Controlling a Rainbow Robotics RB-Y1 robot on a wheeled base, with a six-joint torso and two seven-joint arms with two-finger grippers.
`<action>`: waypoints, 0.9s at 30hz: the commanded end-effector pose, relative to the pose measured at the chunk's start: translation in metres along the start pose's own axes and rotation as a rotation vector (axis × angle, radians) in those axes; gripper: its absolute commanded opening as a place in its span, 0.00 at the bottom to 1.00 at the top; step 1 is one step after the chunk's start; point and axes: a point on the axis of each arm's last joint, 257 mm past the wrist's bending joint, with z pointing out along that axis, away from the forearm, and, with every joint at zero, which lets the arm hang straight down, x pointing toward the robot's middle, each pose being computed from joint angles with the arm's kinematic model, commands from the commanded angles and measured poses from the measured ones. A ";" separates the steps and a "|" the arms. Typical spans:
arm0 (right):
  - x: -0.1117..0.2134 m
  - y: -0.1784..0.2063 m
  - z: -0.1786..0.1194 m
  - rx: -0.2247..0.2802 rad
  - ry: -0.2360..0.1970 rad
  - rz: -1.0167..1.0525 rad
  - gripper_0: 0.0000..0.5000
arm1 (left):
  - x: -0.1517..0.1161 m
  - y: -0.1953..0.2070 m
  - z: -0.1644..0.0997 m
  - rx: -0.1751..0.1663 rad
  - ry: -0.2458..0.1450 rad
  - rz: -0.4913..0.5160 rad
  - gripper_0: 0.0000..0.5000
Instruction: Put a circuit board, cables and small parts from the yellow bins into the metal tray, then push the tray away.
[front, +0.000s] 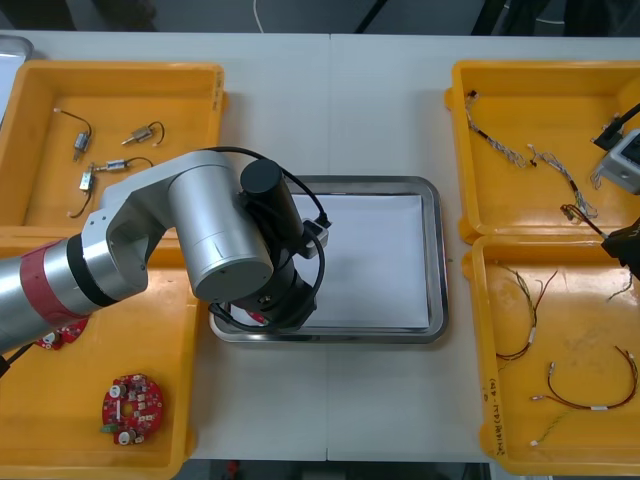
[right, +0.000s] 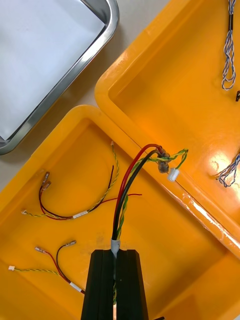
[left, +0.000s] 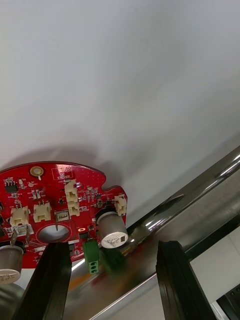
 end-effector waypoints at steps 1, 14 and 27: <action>-0.008 -0.005 -0.011 0.039 -0.004 -0.039 0.00 | -0.029 0.001 -0.032 0.003 -0.078 -0.110 1.00; -0.009 -0.005 -0.011 0.037 -0.006 -0.042 0.00 | -0.033 0.032 -0.115 -0.041 -0.119 -0.183 1.00; -0.013 -0.005 -0.013 0.039 -0.016 -0.050 0.00 | -0.052 0.078 -0.192 -0.021 -0.248 -0.339 1.00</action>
